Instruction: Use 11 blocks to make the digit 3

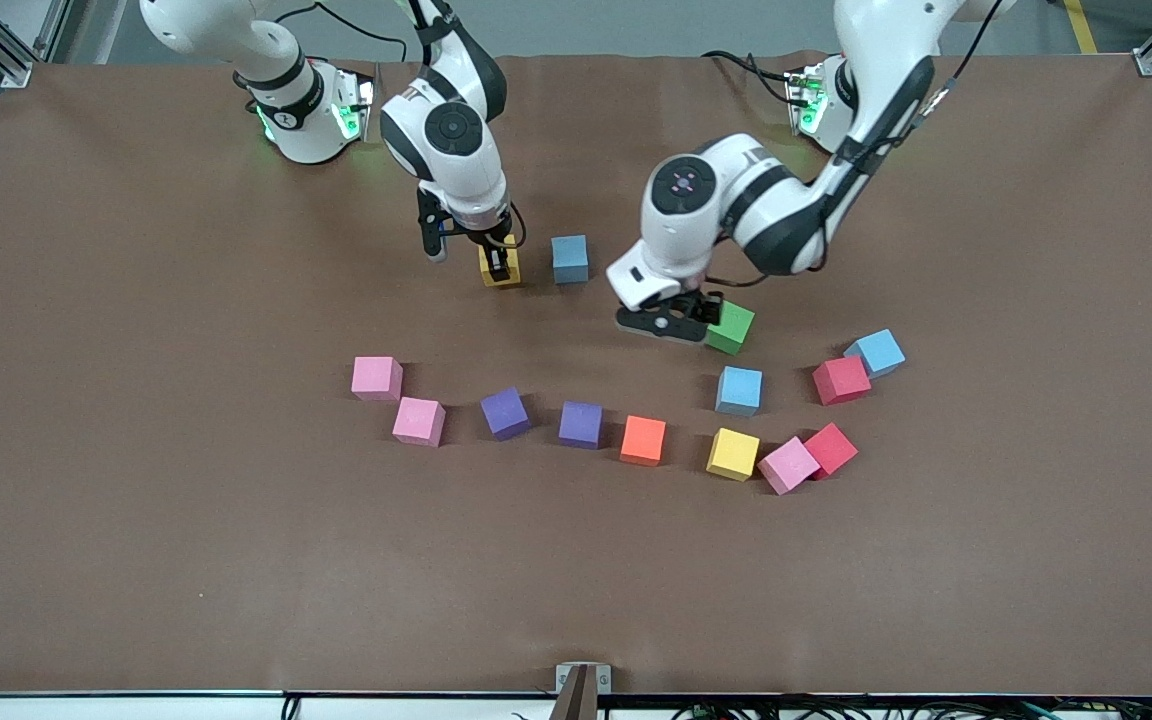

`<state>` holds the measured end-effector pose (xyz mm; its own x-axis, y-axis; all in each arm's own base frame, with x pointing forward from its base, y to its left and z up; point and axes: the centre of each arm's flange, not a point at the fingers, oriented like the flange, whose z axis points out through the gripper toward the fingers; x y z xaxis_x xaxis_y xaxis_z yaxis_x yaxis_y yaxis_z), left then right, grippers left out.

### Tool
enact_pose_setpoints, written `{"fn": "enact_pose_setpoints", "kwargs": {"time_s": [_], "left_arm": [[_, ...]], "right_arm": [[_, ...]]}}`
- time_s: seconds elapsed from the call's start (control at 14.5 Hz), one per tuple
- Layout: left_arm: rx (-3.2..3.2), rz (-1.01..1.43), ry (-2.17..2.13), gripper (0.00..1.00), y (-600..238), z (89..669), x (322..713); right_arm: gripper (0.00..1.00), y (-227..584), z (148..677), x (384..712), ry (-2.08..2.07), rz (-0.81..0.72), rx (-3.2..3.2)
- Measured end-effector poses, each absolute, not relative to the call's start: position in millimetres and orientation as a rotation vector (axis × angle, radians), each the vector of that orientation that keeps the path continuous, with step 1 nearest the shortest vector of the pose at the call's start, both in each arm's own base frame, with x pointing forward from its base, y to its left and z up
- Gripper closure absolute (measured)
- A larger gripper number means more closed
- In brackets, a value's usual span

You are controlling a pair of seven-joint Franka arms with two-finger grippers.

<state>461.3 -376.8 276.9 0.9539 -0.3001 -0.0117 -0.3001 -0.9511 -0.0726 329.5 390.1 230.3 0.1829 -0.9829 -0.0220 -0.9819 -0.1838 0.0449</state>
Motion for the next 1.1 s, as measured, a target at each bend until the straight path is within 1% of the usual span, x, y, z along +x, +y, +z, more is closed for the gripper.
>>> {"fn": "enact_pose_setpoints", "kwargs": {"time_s": [0.14,0.28,0.55,0.69,0.83,1.1], "left_arm": [[-3.013,0.021,0.521,0.01,-353.5,271.2,467.1],[-3.019,-0.013,0.565,0.01,-340.3,263.9,468.2],[-3.001,-0.099,0.649,0.01,-311.6,238.0,462.7],[-2.999,-0.089,0.687,0.01,-305.3,227.9,454.7],[-2.995,-0.068,0.702,0.00,-299.5,220.3,448.9],[-2.998,-0.063,0.721,0.01,-296.8,213.8,439.5]], "right_arm": [[0.38,392.1,216.3,328.2,-2.018,-0.062,2.388],[0.38,394.8,204.1,326.9,-2.042,-0.053,2.383],[0.38,400.3,205.1,323.3,-2.057,-0.052,2.379],[0.38,405.0,204.9,319.9,-2.064,-0.052,2.375],[0.41,407.9,205.2,319.5,-2.072,-0.052,2.372],[0.41,413.0,205.3,321.7,-2.088,-0.052,2.365]]}}
